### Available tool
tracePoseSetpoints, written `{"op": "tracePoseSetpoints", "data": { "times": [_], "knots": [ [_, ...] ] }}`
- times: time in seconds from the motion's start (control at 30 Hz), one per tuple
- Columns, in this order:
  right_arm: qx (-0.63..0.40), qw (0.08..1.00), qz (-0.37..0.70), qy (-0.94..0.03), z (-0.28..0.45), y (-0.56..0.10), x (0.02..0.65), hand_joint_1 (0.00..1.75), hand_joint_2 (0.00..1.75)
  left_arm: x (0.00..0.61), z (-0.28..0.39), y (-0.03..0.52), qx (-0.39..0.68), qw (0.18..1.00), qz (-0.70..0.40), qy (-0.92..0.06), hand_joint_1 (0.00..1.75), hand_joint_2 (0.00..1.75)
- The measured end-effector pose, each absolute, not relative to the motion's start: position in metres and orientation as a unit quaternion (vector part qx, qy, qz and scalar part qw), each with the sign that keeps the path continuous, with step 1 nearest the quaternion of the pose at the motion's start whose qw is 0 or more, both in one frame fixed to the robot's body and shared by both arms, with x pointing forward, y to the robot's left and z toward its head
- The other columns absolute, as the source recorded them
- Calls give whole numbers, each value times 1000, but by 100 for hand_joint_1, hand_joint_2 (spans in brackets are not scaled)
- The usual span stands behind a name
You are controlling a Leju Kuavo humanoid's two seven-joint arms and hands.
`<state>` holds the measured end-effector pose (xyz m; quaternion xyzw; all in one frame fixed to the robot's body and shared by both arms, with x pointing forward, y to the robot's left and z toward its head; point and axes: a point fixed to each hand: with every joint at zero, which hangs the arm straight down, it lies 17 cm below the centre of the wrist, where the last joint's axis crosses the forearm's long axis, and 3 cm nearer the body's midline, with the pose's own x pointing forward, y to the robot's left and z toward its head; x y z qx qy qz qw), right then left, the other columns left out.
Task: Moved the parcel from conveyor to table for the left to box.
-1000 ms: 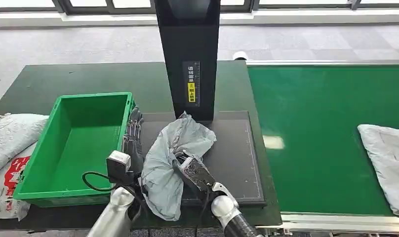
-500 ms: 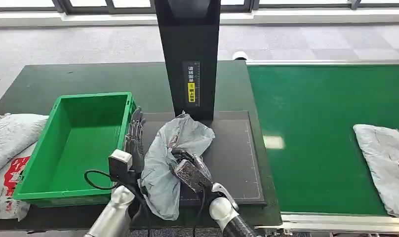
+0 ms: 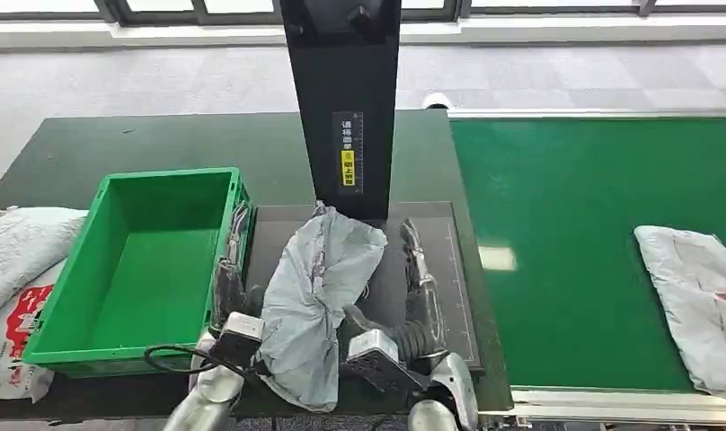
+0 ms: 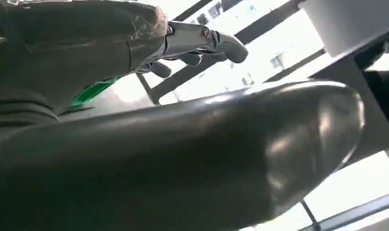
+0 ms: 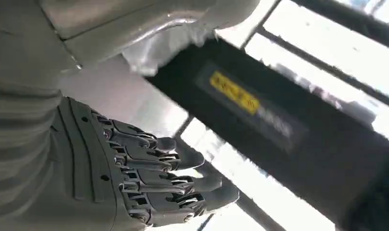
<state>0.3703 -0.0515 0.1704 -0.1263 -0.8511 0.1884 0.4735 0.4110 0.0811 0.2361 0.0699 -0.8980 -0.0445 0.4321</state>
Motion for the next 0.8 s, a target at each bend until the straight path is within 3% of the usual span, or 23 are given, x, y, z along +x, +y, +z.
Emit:
{"op": "tracePoseSetpoints", "data": {
  "times": [0.23,0.57,0.8],
  "knots": [
    [-134,451,128,-873,193,-99,349,0,175,388,194,44,35,444,-196,-873,0,175],
    [-123,439,132,-880,203,-103,343,0,175,352,107,-25,45,443,-433,-784,0,175],
    [-127,434,131,-882,206,-107,341,0,175,344,80,-37,34,446,-472,-760,0,175]
  ]
}}
